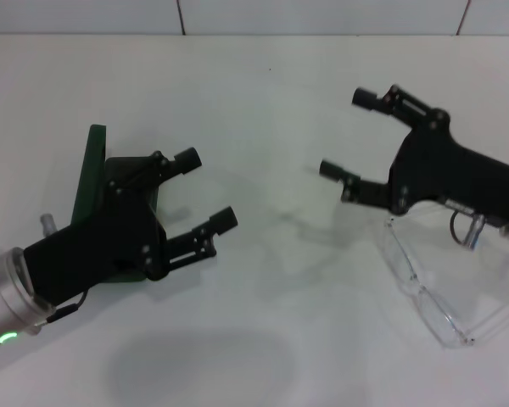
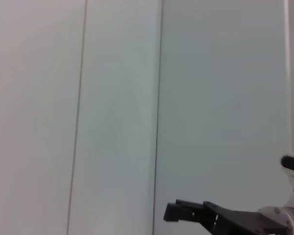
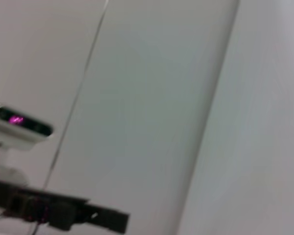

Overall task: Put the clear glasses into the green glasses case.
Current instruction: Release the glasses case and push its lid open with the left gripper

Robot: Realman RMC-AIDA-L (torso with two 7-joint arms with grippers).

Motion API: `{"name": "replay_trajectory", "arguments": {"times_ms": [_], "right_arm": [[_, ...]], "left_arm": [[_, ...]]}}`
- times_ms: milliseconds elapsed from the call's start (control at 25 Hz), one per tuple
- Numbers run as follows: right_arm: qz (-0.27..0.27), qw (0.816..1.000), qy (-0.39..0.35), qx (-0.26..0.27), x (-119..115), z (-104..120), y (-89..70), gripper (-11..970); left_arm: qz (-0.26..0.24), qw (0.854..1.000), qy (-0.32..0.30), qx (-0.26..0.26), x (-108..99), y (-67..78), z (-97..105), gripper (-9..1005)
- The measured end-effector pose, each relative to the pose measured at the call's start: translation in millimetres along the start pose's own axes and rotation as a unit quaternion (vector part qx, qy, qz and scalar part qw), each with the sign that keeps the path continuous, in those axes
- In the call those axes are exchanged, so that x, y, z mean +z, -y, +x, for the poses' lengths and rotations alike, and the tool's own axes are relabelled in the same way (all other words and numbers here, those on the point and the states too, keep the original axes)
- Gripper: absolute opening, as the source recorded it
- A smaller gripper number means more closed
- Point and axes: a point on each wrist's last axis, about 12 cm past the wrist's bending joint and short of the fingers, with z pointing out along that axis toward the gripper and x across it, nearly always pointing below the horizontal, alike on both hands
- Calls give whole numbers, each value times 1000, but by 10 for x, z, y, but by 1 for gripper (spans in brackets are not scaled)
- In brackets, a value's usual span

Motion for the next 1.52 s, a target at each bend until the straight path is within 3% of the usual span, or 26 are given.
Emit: {"name": "replay_trajectory", "arguments": {"times_ms": [200,680,880,1080,1240,1440,1520], "right_arm": [[65,997,27,13,-32,-33,64,868],[108,993,49,-26,15,-36,-29,869],[74,996,33,-39,93,9,-158,868],[-11,999,-21,48,260,33,-14,868],[-109,982,-71,136,258,-41,247,868],[-137,975,-79,157,266,-66,298,868],[-134,976,-78,153,276,-55,284,868]], "left_arm": [[-19,1000,17,-12,31,-8,12,875],[-68,997,27,-38,4,-44,57,875],[-62,997,23,-30,-21,-53,39,875],[-52,997,15,-51,-91,-146,-53,875],[-53,993,2,-105,-205,-334,-219,874],[-74,974,-64,-204,-388,-641,-482,874],[-82,968,-91,-219,-415,-687,-528,874]]}}
